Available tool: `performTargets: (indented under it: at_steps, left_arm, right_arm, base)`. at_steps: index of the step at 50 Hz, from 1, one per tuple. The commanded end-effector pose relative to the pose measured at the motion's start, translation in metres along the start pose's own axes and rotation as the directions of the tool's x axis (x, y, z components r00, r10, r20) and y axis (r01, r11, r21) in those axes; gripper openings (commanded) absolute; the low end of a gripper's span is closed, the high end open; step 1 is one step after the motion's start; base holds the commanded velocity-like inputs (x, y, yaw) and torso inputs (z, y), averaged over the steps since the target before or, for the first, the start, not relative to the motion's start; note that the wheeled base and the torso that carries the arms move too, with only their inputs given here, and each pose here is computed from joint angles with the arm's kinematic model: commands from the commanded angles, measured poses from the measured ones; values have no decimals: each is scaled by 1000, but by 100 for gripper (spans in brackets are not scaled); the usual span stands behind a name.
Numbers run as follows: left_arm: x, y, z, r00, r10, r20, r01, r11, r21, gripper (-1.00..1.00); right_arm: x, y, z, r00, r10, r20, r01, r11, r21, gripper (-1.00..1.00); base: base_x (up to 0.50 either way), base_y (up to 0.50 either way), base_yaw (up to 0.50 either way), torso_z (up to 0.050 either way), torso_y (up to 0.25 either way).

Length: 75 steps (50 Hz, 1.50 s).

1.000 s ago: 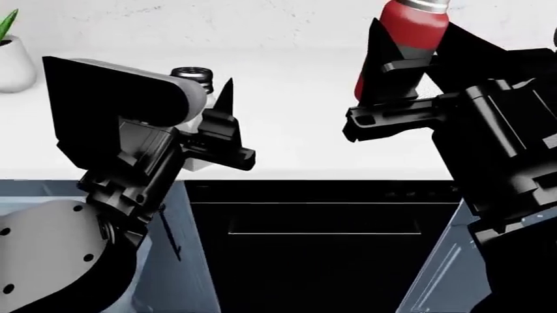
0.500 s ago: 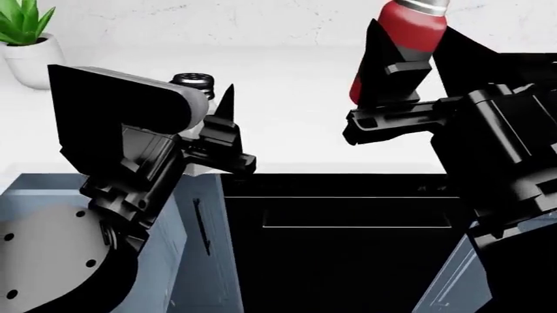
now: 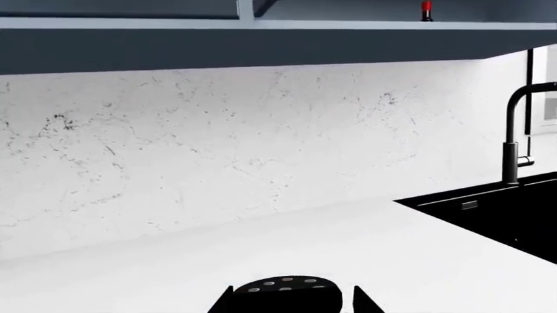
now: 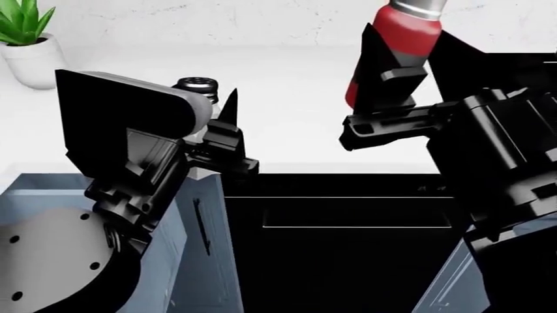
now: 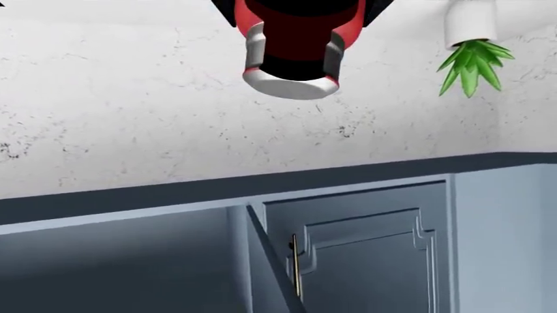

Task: Pick and place the shaker into the drawer. Then close the cabinet.

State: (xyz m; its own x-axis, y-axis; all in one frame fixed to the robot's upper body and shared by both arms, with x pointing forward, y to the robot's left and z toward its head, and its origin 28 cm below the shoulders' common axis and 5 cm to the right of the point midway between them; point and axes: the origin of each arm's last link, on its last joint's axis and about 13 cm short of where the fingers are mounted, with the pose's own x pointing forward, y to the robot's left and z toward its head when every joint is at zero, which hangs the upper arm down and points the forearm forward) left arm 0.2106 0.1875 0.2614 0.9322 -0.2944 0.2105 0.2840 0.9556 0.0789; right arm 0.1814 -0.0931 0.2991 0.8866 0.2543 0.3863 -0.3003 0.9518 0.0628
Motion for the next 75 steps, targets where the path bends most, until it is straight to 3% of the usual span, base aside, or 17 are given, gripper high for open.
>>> performTargets:
  at_steps: [1,55,75]
  left_arm:
    - [0,0,0,1000,2,2,-2,1000,-5,-100]
    - [1,-1,-4,1000,-9,-6,9,1000,-9,-100]
    - [1,-2,-6,1000,-9,-11,9,1000,-10,-100]
  right_arm:
    - [0,1,-1,1000,12,-2,-12,1000,-9,-100]
    - [-2,1,-7,1000,22,-22,-23,999,-23,-100]
    - [-2,1,-11,999,21,-24,-22,999,-41,-100]
  base:
    - [0,0,0,0,0]
    - [-498,-3,0,0,0]
    - [-200,461,0,0,0]
